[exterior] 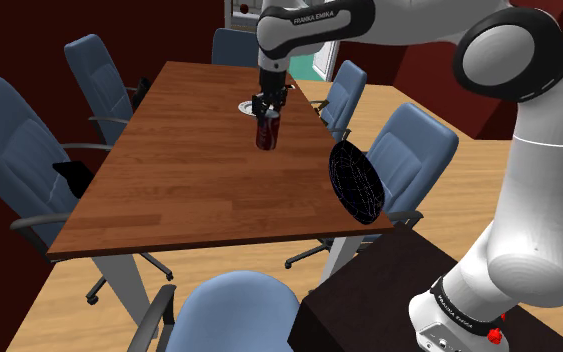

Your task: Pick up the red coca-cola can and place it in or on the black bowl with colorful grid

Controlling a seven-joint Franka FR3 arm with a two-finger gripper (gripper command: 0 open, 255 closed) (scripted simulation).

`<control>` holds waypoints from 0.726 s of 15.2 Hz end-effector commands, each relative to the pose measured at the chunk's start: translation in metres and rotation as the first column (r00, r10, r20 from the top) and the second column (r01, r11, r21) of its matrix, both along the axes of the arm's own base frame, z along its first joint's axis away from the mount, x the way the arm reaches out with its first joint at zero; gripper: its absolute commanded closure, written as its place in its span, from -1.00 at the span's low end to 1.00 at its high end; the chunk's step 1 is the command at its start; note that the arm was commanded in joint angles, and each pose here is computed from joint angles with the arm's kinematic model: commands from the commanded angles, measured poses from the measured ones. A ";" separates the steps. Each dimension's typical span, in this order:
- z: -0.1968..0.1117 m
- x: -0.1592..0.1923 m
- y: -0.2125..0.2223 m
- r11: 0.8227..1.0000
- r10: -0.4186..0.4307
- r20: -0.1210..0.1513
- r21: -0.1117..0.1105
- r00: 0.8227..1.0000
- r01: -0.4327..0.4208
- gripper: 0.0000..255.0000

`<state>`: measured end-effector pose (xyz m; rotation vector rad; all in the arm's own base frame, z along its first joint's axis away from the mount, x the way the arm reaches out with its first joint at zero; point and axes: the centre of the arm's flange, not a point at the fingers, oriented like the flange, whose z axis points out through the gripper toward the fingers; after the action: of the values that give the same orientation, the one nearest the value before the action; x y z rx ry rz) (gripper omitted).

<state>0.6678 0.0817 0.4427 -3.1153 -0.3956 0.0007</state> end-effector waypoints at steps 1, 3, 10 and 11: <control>0.012 -0.001 0.000 1.000 0.000 0.000 0.000 1.000 0.000 1.00; 0.022 -0.001 0.000 1.000 0.000 0.000 0.000 1.000 0.000 1.00; 0.031 -0.054 -0.058 1.000 0.000 0.000 0.000 1.000 0.000 1.00; 0.032 -0.063 -0.067 1.000 0.000 0.000 0.000 1.000 0.000 1.00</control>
<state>0.6141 0.0234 0.4725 -3.1155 -0.3947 0.0012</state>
